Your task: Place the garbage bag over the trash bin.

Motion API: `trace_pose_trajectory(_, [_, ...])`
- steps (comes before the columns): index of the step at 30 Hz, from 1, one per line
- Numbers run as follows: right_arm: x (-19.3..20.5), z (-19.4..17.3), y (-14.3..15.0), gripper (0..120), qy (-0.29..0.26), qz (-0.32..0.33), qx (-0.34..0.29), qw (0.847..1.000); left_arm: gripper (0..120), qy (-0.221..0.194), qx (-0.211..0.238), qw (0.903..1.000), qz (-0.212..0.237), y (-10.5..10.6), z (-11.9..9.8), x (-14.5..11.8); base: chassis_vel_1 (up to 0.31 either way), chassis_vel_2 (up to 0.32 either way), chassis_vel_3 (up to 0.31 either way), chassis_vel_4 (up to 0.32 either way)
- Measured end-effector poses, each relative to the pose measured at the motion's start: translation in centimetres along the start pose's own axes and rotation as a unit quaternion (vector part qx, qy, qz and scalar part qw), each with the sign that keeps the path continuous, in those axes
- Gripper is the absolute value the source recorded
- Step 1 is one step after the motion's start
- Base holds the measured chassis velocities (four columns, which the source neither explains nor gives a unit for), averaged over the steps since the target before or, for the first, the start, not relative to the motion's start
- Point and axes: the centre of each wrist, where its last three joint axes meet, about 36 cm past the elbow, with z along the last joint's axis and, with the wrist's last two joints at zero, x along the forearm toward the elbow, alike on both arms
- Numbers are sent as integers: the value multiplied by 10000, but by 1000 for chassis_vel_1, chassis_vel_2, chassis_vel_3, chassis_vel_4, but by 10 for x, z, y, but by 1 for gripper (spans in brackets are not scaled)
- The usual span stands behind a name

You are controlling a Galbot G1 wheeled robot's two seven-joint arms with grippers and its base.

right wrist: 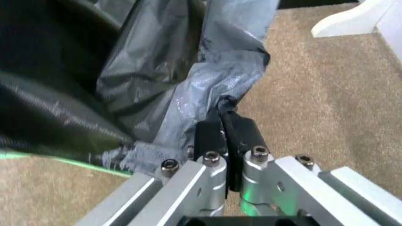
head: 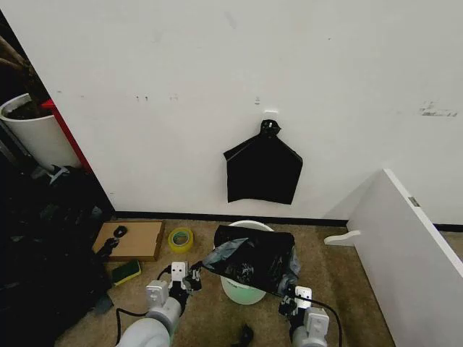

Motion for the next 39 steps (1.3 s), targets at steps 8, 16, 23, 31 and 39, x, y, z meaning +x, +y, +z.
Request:
trace_pose_trajectory(8, [12, 7, 1, 0, 211, -83, 362, 9991, 0, 121, -192, 9997, 114, 4, -10, 14, 0, 0, 0, 0])
trace_pose_trajectory(16, [10, 7, 1, 0, -22, -32, 417, 9991, 0, -185, -519, 9976, 408, 3, -19, 15, 0, 0, 0, 0])
trace_pose_trajectory(23, [7, 7, 3, 0, -122, -14, 379, 9992, 10, -487, -1448, 9804, 1243, 3, -30, 34, 0, 0, 0, 0])
trace_pose_trajectory(31, [6, 9, 9, 0, -172, -5, 378, 9991, 39, -577, -2773, 9407, 1865, 18, -39, 32, 0, 0, 0, 0])
trace_pose_trajectory(39, [7, 9, 14, 0, -188, -24, 350, 9992, 69, -255, -3121, 9278, 2027, 31, -47, 16, 0, 0, 0, 0])
